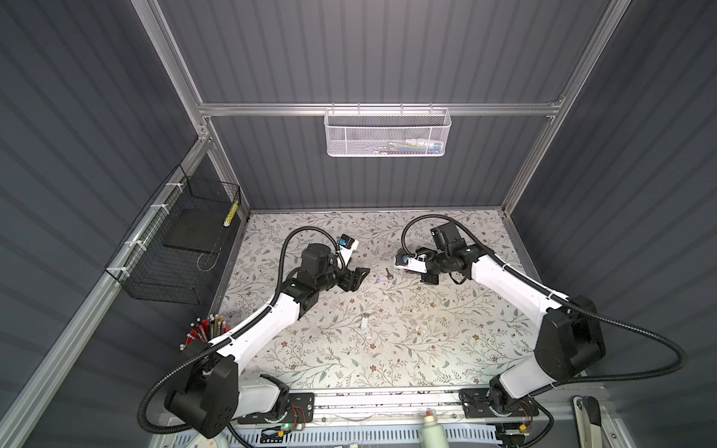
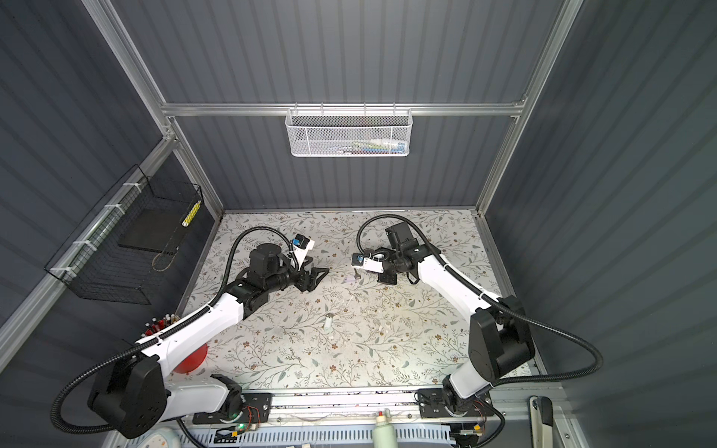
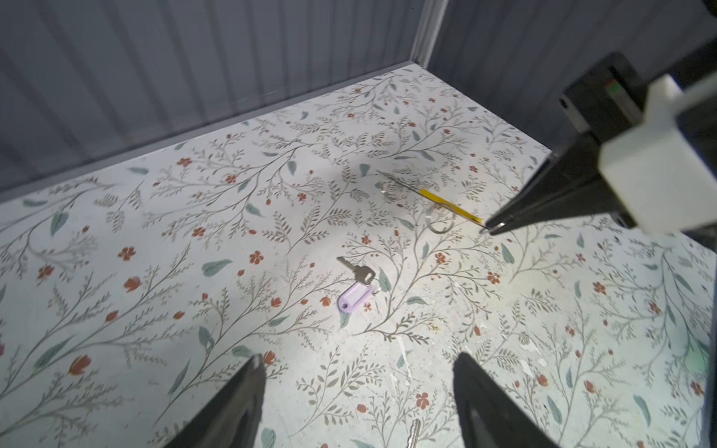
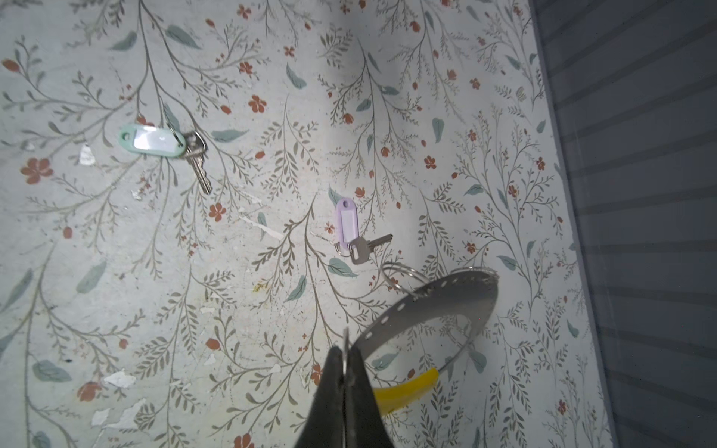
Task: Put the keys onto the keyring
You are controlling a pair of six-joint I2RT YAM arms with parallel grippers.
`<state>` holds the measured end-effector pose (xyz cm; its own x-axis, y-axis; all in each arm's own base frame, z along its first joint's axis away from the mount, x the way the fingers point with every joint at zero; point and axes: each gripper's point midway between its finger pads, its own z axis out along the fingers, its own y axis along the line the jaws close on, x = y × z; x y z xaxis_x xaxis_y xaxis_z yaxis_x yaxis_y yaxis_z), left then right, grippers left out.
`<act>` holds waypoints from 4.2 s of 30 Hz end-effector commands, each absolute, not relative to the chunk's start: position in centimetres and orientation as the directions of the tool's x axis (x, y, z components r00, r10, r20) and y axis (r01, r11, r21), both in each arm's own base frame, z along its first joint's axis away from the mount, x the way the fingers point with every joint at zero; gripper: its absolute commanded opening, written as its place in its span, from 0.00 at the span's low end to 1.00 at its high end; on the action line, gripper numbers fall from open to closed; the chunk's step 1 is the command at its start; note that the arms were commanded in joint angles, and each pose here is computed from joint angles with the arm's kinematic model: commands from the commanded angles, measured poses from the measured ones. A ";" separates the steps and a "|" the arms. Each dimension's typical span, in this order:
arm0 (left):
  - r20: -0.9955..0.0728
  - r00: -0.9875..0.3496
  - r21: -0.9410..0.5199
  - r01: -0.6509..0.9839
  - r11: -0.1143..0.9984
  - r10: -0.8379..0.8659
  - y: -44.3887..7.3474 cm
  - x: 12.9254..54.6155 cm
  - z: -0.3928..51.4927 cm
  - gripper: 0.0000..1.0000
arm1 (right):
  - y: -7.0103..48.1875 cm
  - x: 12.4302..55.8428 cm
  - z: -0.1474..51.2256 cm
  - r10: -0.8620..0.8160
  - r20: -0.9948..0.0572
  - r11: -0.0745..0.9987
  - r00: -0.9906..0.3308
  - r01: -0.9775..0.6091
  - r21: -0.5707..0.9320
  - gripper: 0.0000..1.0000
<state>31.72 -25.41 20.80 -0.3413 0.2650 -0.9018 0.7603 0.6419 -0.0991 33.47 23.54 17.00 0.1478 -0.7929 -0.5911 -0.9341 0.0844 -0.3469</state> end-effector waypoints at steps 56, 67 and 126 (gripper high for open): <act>-0.876 -0.101 0.243 0.752 0.613 0.472 -23.4 29.2 16.2 0.67 | 23.7 27.7 3.2 -0.948 -0.282 0.167 -0.148 -0.985 -0.042 0.22; -0.879 -0.105 0.228 0.764 0.603 0.465 -23.8 29.2 16.0 0.66 | 23.8 27.6 2.9 -0.946 -0.284 0.167 -0.156 -0.986 -0.017 0.12; -0.941 0.151 0.210 0.962 0.172 0.304 -30.9 23.6 26.9 0.25 | 28.6 24.8 26.7 -0.348 -0.924 0.228 0.159 -0.941 -0.248 0.00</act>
<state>23.96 -30.48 26.18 0.1309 0.3041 -0.9436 0.9586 0.2039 0.1987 25.32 28.54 25.61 0.1373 -0.3810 -0.9143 -0.9397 0.2417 -0.2419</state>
